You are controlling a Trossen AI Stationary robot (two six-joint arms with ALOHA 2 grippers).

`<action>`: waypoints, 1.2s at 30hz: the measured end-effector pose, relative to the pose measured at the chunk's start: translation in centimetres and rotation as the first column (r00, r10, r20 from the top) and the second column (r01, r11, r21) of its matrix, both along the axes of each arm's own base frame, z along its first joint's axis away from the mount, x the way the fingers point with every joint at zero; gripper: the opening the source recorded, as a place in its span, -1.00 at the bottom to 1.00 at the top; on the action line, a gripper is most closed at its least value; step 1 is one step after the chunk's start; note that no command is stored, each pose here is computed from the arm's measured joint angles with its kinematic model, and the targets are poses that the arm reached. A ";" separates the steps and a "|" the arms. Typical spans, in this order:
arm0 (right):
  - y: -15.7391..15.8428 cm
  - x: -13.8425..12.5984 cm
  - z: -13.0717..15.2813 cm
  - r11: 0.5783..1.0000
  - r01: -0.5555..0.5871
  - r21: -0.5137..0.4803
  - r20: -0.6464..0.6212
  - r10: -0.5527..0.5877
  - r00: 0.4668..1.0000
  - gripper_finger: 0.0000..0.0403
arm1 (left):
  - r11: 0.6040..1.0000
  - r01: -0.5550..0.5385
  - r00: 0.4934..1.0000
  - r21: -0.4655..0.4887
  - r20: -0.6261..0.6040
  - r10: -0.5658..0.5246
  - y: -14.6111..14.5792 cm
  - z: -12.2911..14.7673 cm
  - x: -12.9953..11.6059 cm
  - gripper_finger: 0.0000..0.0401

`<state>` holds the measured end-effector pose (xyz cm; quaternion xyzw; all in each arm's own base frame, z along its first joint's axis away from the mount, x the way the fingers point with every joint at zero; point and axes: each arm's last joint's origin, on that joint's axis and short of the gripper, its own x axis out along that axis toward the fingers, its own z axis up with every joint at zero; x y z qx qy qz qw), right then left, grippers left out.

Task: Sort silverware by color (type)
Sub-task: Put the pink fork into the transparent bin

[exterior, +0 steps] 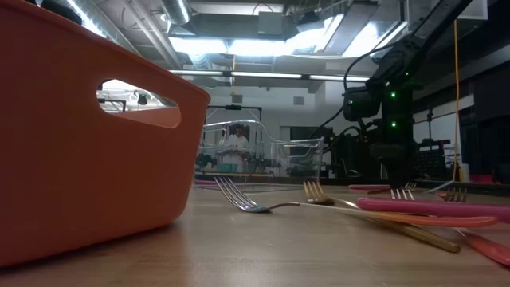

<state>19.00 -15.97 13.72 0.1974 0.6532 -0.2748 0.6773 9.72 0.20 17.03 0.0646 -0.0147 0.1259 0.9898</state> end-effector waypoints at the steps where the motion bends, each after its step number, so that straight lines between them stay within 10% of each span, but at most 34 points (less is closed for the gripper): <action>1: 0.0 0.0 0.0 1.000 0.000 0.004 0.004 0.000 1.000 -0.18 | 1.000 0.000 1.000 0.000 0.000 0.000 0.0 0.0 0.0 -1.00; 24: -0.8 -0.4 -1.3 0.997 0.034 0.069 -0.017 -0.033 0.999 -0.20 | 1.000 0.000 1.000 0.001 0.000 0.000 0.0 0.0 0.0 -1.00; 36: -0.8 -0.3 -1.3 0.996 0.032 0.078 -0.007 -0.032 0.999 -0.72 | 1.000 0.000 1.000 0.001 0.000 0.000 0.0 0.0 0.0 -1.00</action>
